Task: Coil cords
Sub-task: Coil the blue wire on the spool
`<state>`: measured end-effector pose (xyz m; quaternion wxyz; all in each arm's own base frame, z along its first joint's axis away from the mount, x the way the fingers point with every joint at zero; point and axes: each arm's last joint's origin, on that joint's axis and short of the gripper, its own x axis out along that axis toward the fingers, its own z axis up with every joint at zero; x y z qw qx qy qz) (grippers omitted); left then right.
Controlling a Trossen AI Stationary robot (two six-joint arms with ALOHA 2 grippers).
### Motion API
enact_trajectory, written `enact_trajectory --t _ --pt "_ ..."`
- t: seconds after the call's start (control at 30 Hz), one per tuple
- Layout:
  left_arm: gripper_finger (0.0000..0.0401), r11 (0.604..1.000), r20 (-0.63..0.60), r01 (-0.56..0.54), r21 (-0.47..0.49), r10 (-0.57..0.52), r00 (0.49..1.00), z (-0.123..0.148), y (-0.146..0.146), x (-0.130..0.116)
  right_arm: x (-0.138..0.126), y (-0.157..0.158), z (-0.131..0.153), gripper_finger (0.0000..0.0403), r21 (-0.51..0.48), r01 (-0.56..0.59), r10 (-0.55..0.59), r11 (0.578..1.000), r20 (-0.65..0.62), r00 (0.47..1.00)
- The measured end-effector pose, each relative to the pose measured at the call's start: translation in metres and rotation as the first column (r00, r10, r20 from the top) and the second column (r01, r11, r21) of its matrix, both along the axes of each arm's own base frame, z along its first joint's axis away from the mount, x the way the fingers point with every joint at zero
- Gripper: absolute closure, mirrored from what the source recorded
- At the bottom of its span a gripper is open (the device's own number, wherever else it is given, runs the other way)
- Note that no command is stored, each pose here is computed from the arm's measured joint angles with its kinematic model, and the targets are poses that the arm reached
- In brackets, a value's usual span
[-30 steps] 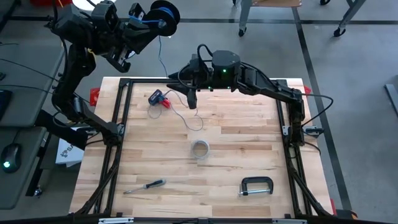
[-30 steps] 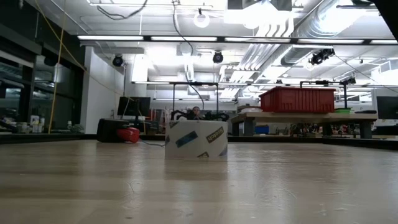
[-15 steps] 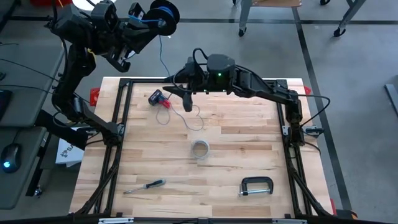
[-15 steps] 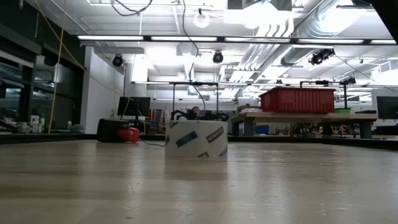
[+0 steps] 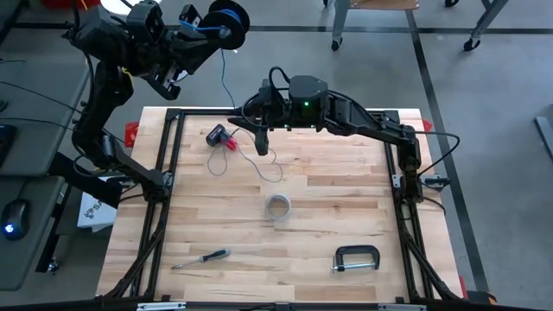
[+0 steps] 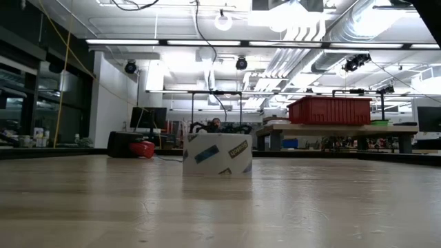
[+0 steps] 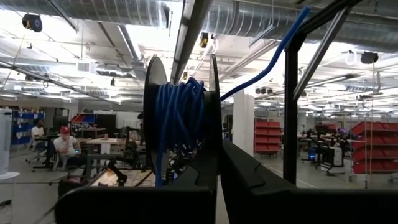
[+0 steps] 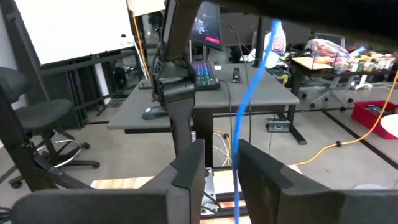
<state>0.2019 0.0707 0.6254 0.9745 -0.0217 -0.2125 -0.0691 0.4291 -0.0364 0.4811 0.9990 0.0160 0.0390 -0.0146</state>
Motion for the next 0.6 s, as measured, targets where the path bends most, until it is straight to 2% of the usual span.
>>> enact_trajectory --t 0.5,0.6 --pt "0.04 1.0 0.001 0.003 0.001 -0.003 1.0 0.0005 -0.0006 -0.0014 -0.0006 -0.0004 -0.0002 0.0322 -0.007 0.0 -0.001 1.0 -0.007 1.0" --pt "0.04 1.0 0.004 0.003 0.002 -0.003 1.0 0.0009 -0.001 -0.0022 -0.0022 -0.0003 0.001 0.0349 -0.029 -0.001 0.001 1.0 -0.009 1.0"
